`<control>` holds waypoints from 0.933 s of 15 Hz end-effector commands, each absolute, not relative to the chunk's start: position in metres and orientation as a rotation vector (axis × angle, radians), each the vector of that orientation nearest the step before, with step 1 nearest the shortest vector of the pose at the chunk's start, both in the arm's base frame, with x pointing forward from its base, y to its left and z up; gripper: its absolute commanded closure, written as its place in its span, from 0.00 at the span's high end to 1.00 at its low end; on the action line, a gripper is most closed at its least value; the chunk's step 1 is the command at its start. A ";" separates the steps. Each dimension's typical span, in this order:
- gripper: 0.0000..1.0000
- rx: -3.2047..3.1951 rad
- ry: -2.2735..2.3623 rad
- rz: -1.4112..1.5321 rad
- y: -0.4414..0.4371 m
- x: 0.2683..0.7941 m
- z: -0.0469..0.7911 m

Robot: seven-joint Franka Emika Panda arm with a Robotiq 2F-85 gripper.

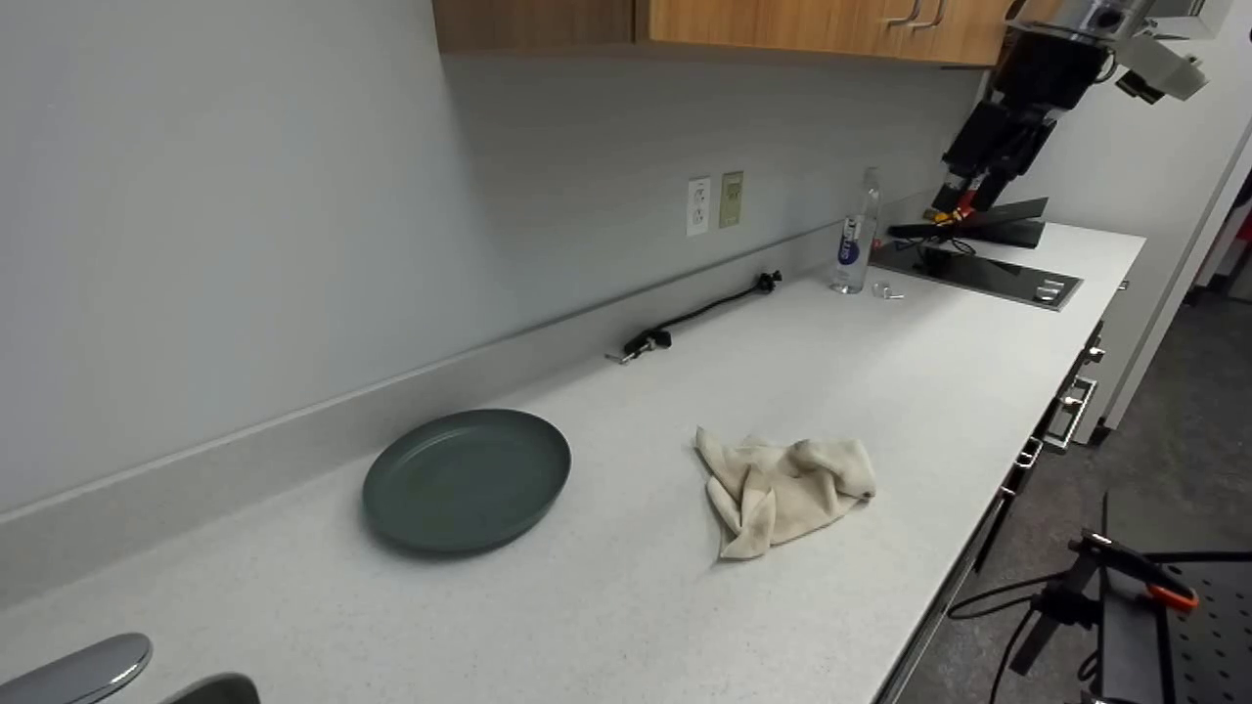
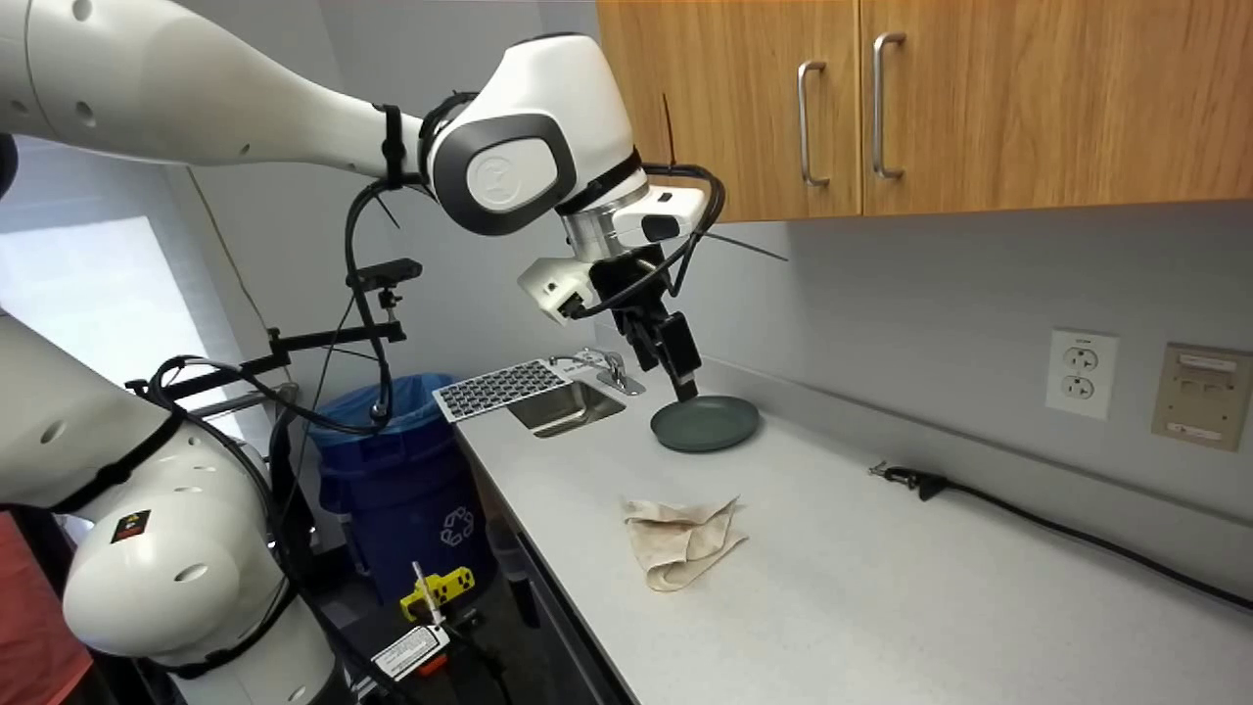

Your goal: Unfold the towel

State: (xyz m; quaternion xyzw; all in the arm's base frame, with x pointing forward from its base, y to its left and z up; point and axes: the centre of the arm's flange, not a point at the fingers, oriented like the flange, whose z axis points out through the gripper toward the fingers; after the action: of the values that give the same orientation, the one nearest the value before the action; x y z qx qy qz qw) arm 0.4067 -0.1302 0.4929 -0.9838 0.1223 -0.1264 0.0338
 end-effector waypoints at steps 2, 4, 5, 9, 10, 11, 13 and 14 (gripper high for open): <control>1.00 -3.022 0.376 -0.378 -0.131 0.407 0.491; 1.00 -3.026 0.377 -0.354 -0.130 0.408 0.488; 1.00 -3.022 0.374 -0.337 -0.129 0.408 0.485; 1.00 -3.009 0.356 -0.250 -0.121 0.401 0.465; 1.00 -3.006 0.351 -0.229 -0.118 0.399 0.458; 1.00 -3.005 0.349 -0.210 -0.115 0.396 0.451; 1.00 -3.002 0.332 -0.186 -0.106 0.391 0.439; 1.00 -3.000 0.317 -0.180 -0.101 0.389 0.432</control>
State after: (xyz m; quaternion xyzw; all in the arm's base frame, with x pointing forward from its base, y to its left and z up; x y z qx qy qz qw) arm 0.3968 -0.1152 0.4462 -0.9902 0.1151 -0.0661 0.0424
